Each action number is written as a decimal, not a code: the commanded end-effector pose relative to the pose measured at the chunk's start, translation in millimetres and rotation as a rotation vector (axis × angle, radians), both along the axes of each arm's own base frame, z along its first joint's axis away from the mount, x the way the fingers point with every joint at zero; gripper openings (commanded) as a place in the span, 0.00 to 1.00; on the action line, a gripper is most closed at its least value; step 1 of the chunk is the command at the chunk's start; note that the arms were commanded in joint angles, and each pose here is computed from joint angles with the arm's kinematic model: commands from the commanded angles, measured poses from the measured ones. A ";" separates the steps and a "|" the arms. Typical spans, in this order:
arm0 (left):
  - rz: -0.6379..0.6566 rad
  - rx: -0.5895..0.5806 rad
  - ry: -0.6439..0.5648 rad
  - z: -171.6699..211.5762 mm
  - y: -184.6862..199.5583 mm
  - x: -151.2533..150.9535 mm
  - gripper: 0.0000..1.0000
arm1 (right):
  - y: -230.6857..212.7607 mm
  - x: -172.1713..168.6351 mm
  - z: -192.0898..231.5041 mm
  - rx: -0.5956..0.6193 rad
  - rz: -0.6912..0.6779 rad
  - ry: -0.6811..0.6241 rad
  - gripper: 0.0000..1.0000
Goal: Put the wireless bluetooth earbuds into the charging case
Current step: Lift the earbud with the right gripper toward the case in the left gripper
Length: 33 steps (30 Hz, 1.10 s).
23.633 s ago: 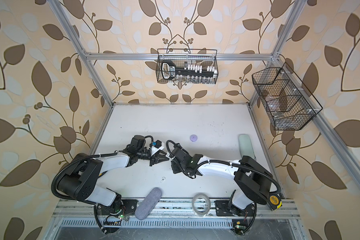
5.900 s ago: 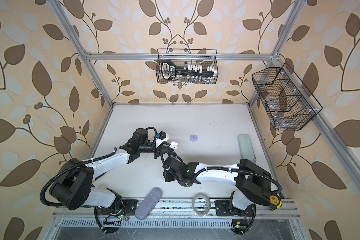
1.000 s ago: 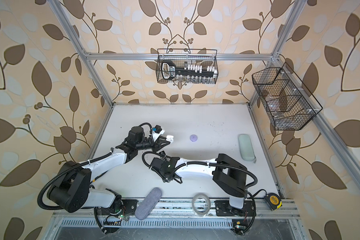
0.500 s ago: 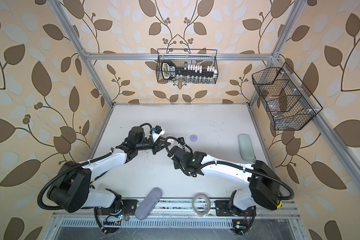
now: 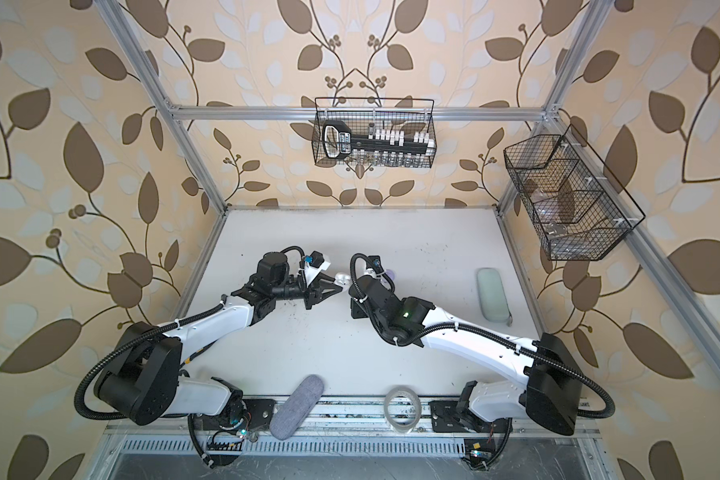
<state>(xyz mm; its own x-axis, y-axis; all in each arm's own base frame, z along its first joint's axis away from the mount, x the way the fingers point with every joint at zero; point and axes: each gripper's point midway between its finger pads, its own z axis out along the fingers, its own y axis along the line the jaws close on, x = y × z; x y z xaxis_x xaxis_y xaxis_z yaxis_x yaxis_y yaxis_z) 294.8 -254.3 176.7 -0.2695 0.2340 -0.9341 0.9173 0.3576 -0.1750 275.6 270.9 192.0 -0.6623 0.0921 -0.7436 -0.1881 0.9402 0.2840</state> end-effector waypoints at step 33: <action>-0.221 -0.062 0.041 19.3 -26.4 -30.2 0.08 | 24.5 15.9 27.5 0.171 0.105 -0.084 0.19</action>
